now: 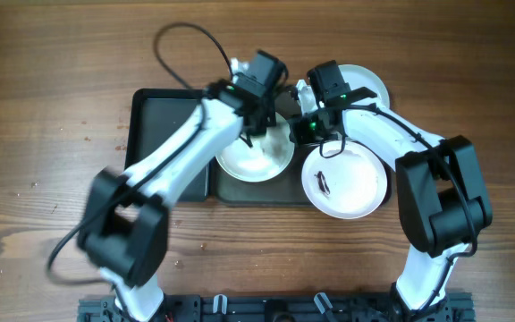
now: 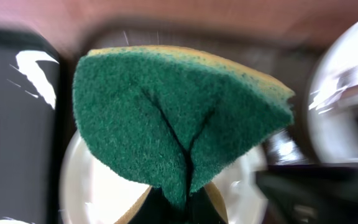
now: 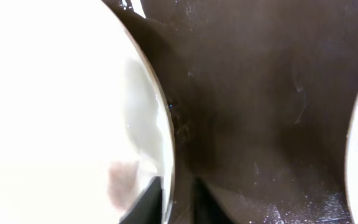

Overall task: Clean dirty plates on tray and stack at the side
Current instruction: 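Scrub the center white plate with the sponge in the left gripper, then withdraw the left gripper with the sponge back over the small tray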

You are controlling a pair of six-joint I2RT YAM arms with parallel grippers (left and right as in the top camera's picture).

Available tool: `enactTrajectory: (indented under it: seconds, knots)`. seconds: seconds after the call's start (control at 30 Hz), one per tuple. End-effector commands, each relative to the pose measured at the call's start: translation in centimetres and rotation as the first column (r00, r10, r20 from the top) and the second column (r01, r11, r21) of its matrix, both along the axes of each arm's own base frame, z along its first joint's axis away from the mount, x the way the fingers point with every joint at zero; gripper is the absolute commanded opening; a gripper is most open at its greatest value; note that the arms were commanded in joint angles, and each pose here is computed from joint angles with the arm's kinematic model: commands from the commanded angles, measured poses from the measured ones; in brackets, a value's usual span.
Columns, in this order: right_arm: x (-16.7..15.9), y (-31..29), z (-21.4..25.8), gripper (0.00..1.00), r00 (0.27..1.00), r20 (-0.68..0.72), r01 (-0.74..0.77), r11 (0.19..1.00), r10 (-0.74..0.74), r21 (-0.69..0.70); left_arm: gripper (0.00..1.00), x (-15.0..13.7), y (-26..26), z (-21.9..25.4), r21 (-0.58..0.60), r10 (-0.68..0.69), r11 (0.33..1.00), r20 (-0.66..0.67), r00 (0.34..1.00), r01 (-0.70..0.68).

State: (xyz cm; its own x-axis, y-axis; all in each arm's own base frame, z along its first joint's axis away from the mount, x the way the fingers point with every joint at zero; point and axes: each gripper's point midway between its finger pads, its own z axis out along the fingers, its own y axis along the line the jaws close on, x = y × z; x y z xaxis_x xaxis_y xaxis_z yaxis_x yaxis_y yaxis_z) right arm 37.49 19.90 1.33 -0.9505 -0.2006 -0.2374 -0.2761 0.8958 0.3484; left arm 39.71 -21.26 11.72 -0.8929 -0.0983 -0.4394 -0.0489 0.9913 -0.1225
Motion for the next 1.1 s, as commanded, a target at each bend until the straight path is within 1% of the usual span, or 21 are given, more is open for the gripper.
enactTrajectory:
  seconds: [0.0,0.03,0.13,0.2,0.23,0.3,0.37,0.43,0.5,0.57,0.7,0.77,0.8,0.87,0.9,0.93,0.97,1.03,1.07]
  knots:
    - [-0.4,-0.5,-1.0,0.25,1.0,-0.02,0.003,1.0,-0.004,-0.029,0.04,0.6,4.3,8.5,-0.065,0.1,0.994,0.146,0.984,-0.091]
    - [-0.5,-0.5,-1.0,0.28,1.0,-0.025,0.012,1.0,-0.013,-0.028,0.04,0.2,6.5,9.1,-0.057,0.14,0.989,0.133,0.981,-0.134]
    - [-0.6,-0.6,-1.1,0.32,0.997,-0.051,0.058,0.998,-0.059,-0.026,0.04,-0.7,12.3,9.4,-0.02,0.233,0.973,0.079,0.969,-0.232]
    - [-0.9,-0.7,-1.1,0.32,0.994,-0.071,0.087,0.996,-0.088,-0.026,0.04,-1.6,15.7,8.7,-0.017,0.224,0.974,-0.001,0.975,-0.224]
    - [-0.9,-0.7,-1.2,0.31,0.992,-0.08,0.1,0.995,-0.102,-0.027,0.04,-2.2,17.0,8.3,-0.049,0.192,0.98,-0.055,0.98,-0.195]
    - [-0.9,-0.7,-1.2,0.24,0.986,-0.095,0.138,0.99,-0.14,-0.024,0.04,-3.0,18.3,7.9,-0.125,0.153,0.978,-0.113,0.982,-0.167]
    - [-0.9,-0.7,-1.2,0.22,0.986,-0.092,0.138,0.99,-0.14,-0.022,0.04,-3.1,19.6,7.5,-0.197,0.154,0.964,-0.134,0.979,-0.179]
    - [-0.9,-0.7,-1.2,0.22,0.985,-0.094,0.141,0.99,-0.142,-0.022,0.04,-3.3,21.1,6.9,-0.239,0.192,0.945,-0.152,0.969,-0.225]
    - [-0.9,-0.7,-1.2,0.21,0.981,-0.103,0.164,0.986,-0.165,-0.02,0.04,-3.8,21.6,6.0,-0.285,0.205,0.925,-0.181,0.962,-0.251]
    - [-0.8,-0.7,-1.2,0.18,0.978,-0.107,0.179,0.984,-0.18,-0.021,0.04,-4.0,21.3,5.2,-0.309,0.175,0.924,-0.186,0.967,-0.227]
    - [-0.8,-0.7,-1.2,0.16,0.977,-0.108,0.183,0.983,-0.184,-0.02,0.04,-4.0,20.1,3.7,-0.309,0.134,0.933,-0.182,0.974,-0.186]
    - [-0.9,-0.6,-1.2,0.22,0.973,-0.115,0.199,0.98,-0.2,-0.022,0.04,-3.8,19.5,2.7,-0.306,0.107,0.939,-0.17,0.98,-0.156]
    - [-0.8,-0.7,-1.3,0.22,0.973,-0.109,0.2,0.979,-0.202,-0.033,0.04,-3.7,19.3,2.4,-0.306,0.103,0.94,-0.166,0.981,-0.15]
    - [-0.8,-0.9,-1.4,0.15,0.973,-0.101,0.203,0.978,-0.207,-0.05,0.04,-3.6,19.3,1.6,-0.307,0.101,0.941,-0.157,0.982,-0.146]
    - [-0.8,-0.9,-1.4,0.14,0.971,-0.101,0.212,0.976,-0.217,-0.054,0.04,-3.6,19.3,1.2,-0.307,0.101,0.941,-0.155,0.983,-0.145]
    - [-0.7,-1.1,-1.5,0.07,0.967,-0.102,0.229,0.971,-0.235,-0.062,0.04,-3.7,19.3,0.9,-0.307,0.101,0.941,-0.155,0.983,-0.145]
    - [-0.7,-1.1,-1.5,0.04,0.965,-0.101,0.238,0.969,-0.244,-0.065,0.04,-3.7,19.3,0.7,-0.307,0.101,0.94,-0.158,0.982,-0.146]
    - [-0.5,-1.8,-1.7,0.04,0.944,-0.104,0.304,0.948,-0.313,-0.095,0.04,-3.9,19.2,0.2,-0.306,0.101,0.94,-0.163,0.981,-0.148]
    - [-0.5,-2.0,-1.6,0.04,0.94,-0.106,0.315,0.944,-0.325,-0.101,0.04,-4.0,19.2,0.1,-0.306,0.1,0.94,-0.166,0.981,-0.148]
